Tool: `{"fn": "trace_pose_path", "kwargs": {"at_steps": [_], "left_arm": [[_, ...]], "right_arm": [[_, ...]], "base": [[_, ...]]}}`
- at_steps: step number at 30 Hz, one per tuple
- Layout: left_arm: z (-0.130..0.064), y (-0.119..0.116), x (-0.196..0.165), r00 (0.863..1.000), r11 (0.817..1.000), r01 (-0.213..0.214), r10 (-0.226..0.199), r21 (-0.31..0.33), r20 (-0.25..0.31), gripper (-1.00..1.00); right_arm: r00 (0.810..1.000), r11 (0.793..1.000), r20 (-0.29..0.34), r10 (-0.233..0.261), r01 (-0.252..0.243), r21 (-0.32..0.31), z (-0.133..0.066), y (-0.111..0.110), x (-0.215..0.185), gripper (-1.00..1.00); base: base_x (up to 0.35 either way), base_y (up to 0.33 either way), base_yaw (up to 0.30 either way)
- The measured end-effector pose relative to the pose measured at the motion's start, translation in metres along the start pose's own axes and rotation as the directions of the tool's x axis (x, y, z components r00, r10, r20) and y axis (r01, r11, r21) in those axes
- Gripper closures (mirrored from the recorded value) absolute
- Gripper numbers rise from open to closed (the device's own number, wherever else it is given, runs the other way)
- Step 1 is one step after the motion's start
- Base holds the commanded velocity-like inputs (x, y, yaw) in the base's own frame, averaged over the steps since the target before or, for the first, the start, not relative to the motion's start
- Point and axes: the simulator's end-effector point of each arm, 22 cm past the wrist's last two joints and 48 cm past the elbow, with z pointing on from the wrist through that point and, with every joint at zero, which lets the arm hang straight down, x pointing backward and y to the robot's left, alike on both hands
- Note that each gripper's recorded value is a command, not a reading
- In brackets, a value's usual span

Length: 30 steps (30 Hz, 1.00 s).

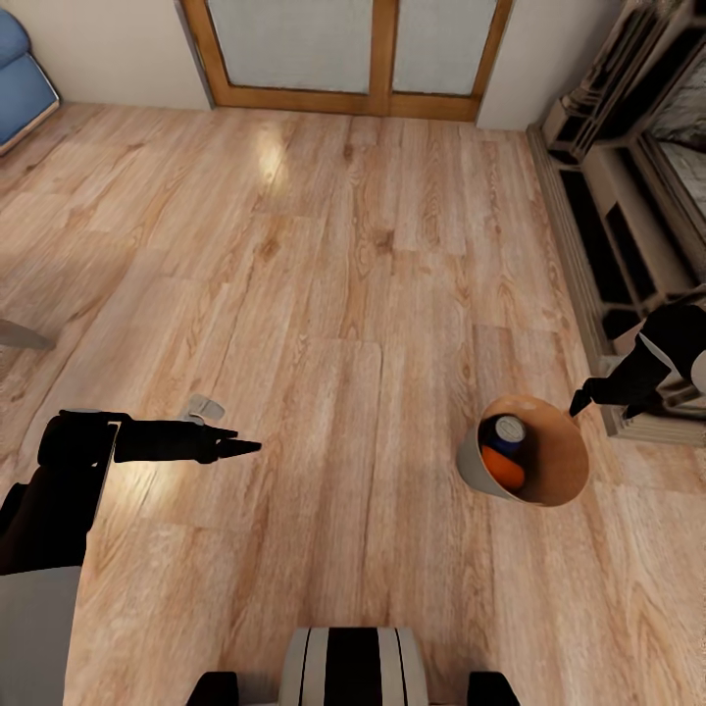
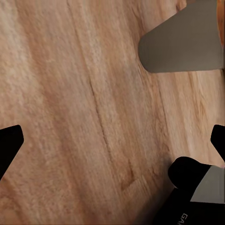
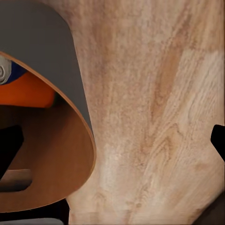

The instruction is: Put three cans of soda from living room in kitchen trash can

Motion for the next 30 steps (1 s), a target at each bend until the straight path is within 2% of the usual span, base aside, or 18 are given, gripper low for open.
{"fn": "trace_pose_path", "kwargs": {"at_steps": [15,30], "left_arm": [[-0.021,-0.018,-0.019,1.0,1.0,0.002,-0.002,-0.001,-0.001,-1.0],[-0.042,-0.036,-0.036,1.0,1.0,0.003,-0.003,-0.002,-0.003,-1.0]], "right_arm": [[1.0,1.0,-0.01,0.008,-0.008,0.003,-0.03,-0.008,0.006,-1.0],[0.996,1.0,-0.084,0.014,-0.012,0.024,-0.032,-0.021,0.042,-1.0]], "base": [[0.0,0.0,0.0],[0.0,0.0,0.0]]}}
